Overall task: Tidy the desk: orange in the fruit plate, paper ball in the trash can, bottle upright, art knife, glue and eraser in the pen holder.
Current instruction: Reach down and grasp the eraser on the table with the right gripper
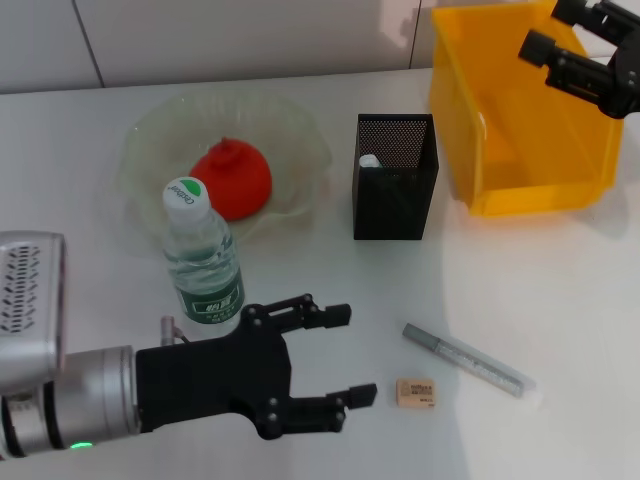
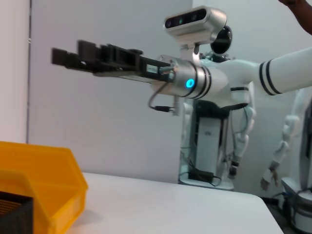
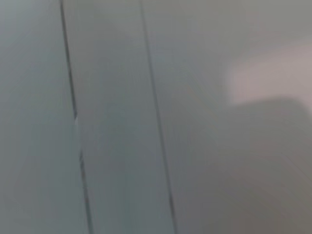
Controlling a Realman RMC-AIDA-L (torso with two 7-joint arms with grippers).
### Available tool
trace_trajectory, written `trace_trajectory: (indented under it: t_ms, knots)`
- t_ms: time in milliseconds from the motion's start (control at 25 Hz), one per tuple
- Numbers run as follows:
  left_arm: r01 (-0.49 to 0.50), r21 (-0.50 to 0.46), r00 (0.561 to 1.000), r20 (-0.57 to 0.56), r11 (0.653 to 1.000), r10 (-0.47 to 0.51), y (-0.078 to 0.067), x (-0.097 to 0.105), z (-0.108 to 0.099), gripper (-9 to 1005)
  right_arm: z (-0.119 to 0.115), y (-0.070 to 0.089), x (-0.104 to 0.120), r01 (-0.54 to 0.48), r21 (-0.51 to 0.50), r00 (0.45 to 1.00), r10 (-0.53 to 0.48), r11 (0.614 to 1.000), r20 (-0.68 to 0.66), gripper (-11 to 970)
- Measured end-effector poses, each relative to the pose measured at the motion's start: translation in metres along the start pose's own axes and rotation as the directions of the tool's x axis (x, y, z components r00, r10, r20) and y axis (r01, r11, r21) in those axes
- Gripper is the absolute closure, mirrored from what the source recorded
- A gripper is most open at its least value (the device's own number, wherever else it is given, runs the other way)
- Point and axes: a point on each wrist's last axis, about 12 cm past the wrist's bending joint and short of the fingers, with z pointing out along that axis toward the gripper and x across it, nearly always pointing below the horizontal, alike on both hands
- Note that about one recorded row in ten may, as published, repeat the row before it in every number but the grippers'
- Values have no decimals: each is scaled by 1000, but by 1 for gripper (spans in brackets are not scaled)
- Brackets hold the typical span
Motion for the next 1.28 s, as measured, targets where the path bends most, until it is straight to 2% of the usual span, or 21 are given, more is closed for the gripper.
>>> trace_trajectory:
  t_ms: [40,120,160,200,240,280,400,440,480,560,600,640,680,800,840,880,1000,1040,1280]
  knots:
    - [0,0,1000,0,1000,0,0,0,0,194,-1,1,-10,-2,-20,998,1,1000,-69,198]
    - [5,-17,1000,12,1000,-5,0,0,-5,194,-4,13,-44,7,-65,944,-28,998,-329,199]
    - [5,-17,1000,12,1000,-5,0,0,-5,194,-4,19,-52,11,-89,919,-45,996,-392,199]
    - [5,-17,1000,12,1000,-5,0,0,-5,194,-4,19,-52,11,-89,919,-45,996,-392,199]
    - [2,-45,998,55,999,0,-3,2,-16,194,-4,29,-68,4,-121,859,-65,993,-508,199]
    - [7,-51,997,76,999,-3,-5,4,-21,194,-4,29,-68,4,-121,859,-65,993,-508,199]
    - [21,-51,997,75,998,-17,-6,6,-21,194,0,41,-91,-35,-157,744,-79,987,-664,200]
    - [23,-52,997,73,998,-19,-6,7,-21,194,6,47,-103,-85,-175,662,-76,981,-746,200]
    - [23,-54,997,72,998,-19,-6,7,-21,194,6,47,-103,-85,-175,662,-76,981,-746,200]
    - [26,-55,997,70,998,-23,-6,8,-21,194,16,49,-108,-115,-176,585,-76,978,-807,200]
    - [31,-55,997,69,998,-27,-5,7,-21,194,23,51,-108,-118,-182,553,-88,976,-828,200]
    - [39,-55,997,65,998,-35,-4,7,-22,194,39,56,-103,-112,-225,461,-150,968,-874,200]
    - [39,-55,997,65,998,-35,-4,7,-22,194,39,56,-103,-112,-225,461,-150,968,-874,201]
    - [39,-57,998,60,998,-36,-3,7,-23,194,66,69,-87,-116,-309,326,-258,944,-910,201]
    - [38,-58,998,58,998,-35,-3,7,-24,194,84,78,-79,-121,-350,273,-308,929,-912,201]
    - [38,-58,998,58,998,-35,-3,7,-24,194,84,78,-79,-121,-350,273,-308,929,-912,201]
    - [45,-53,998,48,998,-42,-2,7,-26,194,101,92,-69,-124,-413,207,-383,902,-900,201]
    - [47,-51,998,46,998,-44,-2,7,-26,194,107,100,-63,-122,-451,170,-429,884,-887,202]
    - [65,-35,998,16,997,-65,-3,10,-27,194,115,112,-52,-146,-508,143,-490,849,-860,202]
